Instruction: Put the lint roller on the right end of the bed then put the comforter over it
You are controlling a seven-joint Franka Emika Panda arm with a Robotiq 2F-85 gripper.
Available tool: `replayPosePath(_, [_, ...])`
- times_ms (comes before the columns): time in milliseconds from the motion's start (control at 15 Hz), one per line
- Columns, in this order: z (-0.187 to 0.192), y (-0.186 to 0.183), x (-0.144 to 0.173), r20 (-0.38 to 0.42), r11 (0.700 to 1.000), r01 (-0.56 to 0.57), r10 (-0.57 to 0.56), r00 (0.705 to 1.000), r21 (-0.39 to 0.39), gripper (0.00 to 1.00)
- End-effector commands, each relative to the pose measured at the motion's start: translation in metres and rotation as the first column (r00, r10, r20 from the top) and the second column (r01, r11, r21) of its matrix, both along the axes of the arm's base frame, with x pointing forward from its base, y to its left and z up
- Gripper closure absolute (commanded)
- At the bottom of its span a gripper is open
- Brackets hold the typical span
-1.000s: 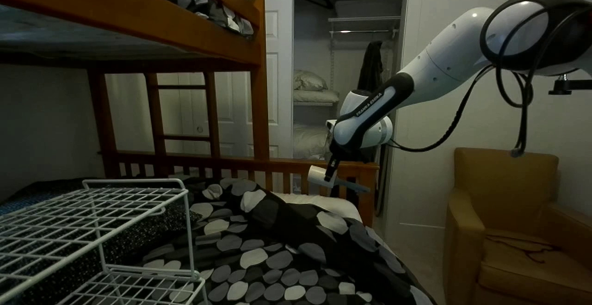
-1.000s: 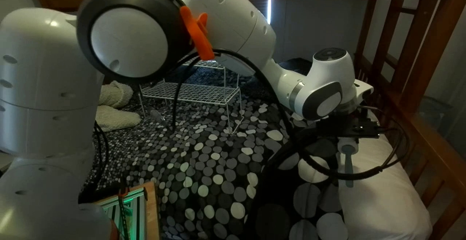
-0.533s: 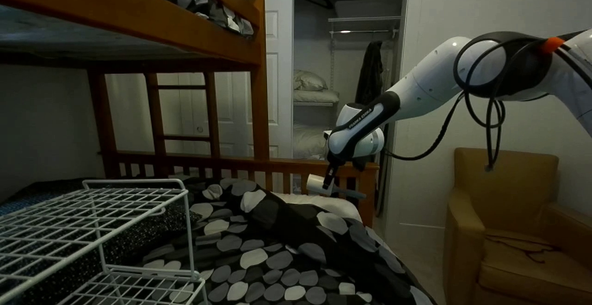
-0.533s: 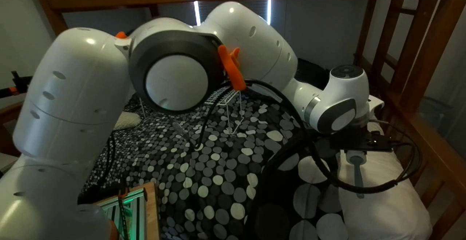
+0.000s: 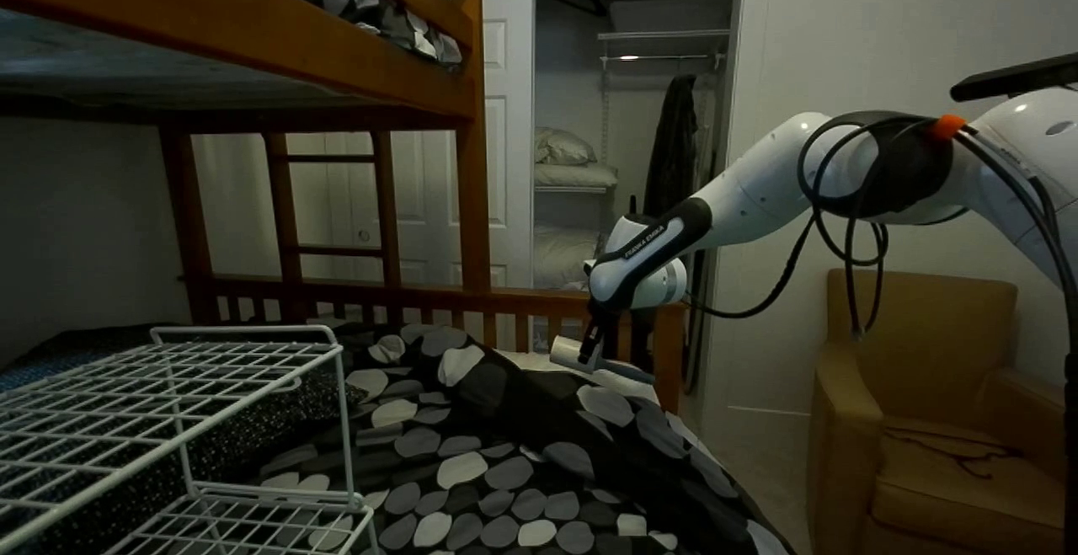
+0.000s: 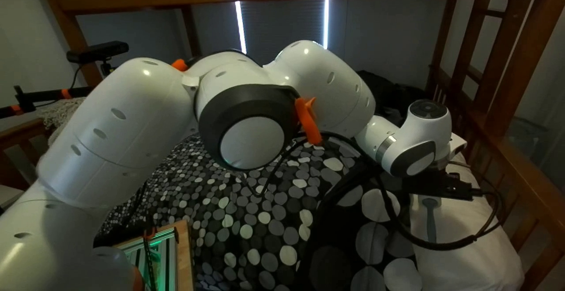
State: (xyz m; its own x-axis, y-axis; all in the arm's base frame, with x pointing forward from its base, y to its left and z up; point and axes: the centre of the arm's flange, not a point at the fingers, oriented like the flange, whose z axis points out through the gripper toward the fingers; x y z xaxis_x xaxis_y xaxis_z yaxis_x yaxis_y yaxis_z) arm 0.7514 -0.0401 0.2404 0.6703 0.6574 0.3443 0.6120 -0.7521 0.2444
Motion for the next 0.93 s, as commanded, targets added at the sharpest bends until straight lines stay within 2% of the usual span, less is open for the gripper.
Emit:
replayPosePath(0, [-0.009,-0.008,0.022,0.001,0.999,-0.013,0.013,1.000,0.050,0.67])
replayPosePath(67, [-0.013,-0.008,0.024,-0.001,0.998,-0.011,0.011,1.000,0.054,0.67])
replayPosePath(133, [-0.015,-0.008,0.026,-0.006,0.998,-0.003,0.003,1.000,0.060,0.29])
replayPosePath(200, [-0.017,-0.007,0.027,-0.013,0.997,0.006,-0.005,1.000,0.072,0.16])
replayPosePath(333, [-0.018,-0.006,0.029,-0.019,0.996,0.014,-0.012,1.000,0.089,0.03])
replayPosePath(400, [-0.017,-0.006,0.029,-0.029,0.994,0.021,-0.018,0.999,0.105,0.00])
replayPosePath(667, [-0.005,-0.001,0.029,-0.035,0.991,0.038,-0.034,0.999,0.126,0.00])
replayPosePath(867, [0.020,0.010,0.011,-0.061,0.988,0.086,-0.078,0.995,0.128,0.00])
